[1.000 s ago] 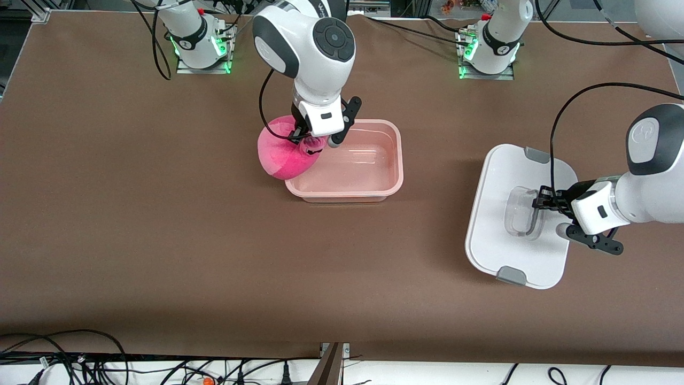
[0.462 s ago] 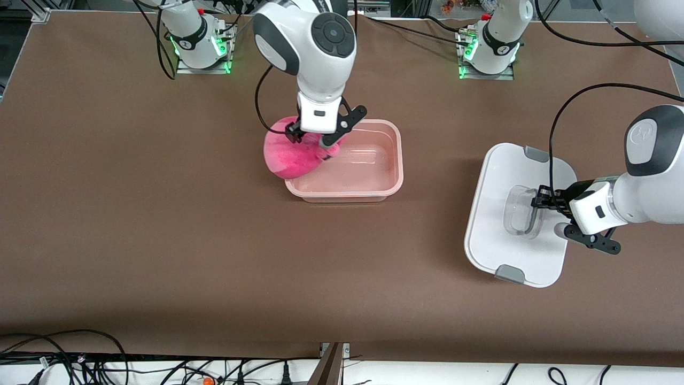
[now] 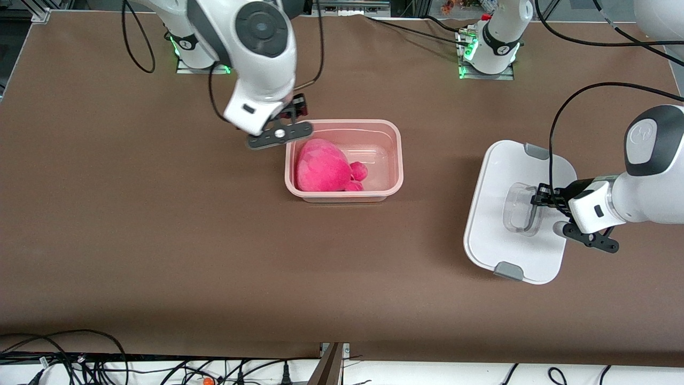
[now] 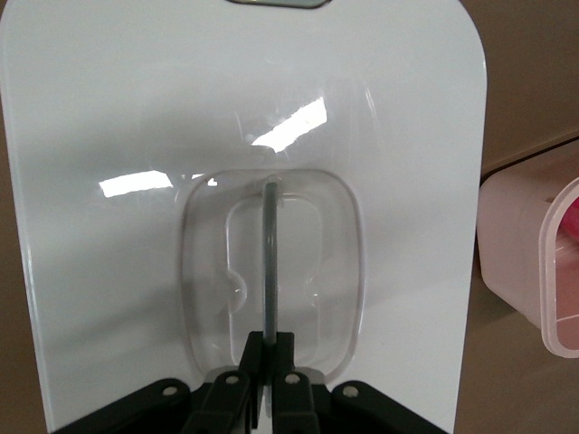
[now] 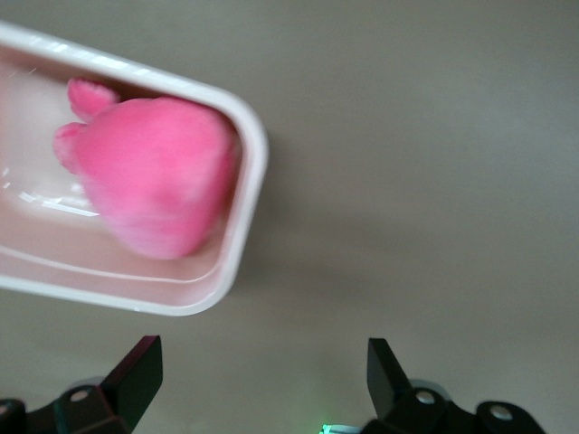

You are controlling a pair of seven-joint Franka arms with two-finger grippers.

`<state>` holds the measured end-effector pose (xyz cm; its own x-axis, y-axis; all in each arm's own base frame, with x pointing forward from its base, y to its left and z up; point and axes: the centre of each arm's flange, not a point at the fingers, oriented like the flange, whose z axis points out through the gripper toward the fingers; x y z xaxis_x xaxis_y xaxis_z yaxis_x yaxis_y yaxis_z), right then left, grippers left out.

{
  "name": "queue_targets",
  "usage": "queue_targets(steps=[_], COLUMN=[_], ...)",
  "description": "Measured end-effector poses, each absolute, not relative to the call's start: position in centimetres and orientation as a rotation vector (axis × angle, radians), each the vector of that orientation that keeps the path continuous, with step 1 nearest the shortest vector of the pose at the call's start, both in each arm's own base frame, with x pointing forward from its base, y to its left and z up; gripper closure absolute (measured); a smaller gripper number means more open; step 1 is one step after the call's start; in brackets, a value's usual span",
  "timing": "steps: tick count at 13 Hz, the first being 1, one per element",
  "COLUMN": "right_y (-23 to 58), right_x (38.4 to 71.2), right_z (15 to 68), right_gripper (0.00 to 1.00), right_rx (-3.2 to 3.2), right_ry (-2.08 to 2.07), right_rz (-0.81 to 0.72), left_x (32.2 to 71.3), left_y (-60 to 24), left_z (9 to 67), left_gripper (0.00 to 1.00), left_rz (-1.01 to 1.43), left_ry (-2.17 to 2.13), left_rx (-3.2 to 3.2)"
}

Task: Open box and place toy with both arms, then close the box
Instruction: 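Release the toy into the box and withdraw the right gripper, then carry the lid back over the box with the left gripper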

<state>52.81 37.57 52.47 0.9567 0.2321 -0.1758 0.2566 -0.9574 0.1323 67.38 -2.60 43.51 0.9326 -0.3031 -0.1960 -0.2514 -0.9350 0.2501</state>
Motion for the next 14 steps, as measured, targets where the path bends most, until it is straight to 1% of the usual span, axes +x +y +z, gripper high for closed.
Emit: queue_targets(steps=[4,6,8,11,14], right_y=[28.5,22.5,17.7,12.9,8.7], right_x=[57.8,60.2,61.6,62.7,63.4], right_z=[53.8,54.2,54.6,54.8,54.2], right_gripper=[0.00,0.00,0.00,0.00,0.00], right_rx=[2.946,2.925,2.912,2.915,2.970], right_ry=[0.202,0.218,0.234,0.305,0.275], right_rz=[-0.205,-0.208,-0.217,-0.248,-0.285], left_x=[67.3,66.9,65.7,61.7,55.5], left_y=[-3.9,-7.6,-13.8,-26.2,-38.0], left_z=[43.7,44.3,45.4,46.4,46.4], left_gripper=[0.93,0.93,0.93,0.93,0.93], left_rz=[-0.342,-0.334,-0.322,-0.341,-0.349], left_ry=[-0.448,-0.534,-0.678,-0.948,-1.251], left_rx=[2.859,2.824,2.763,2.683,2.613])
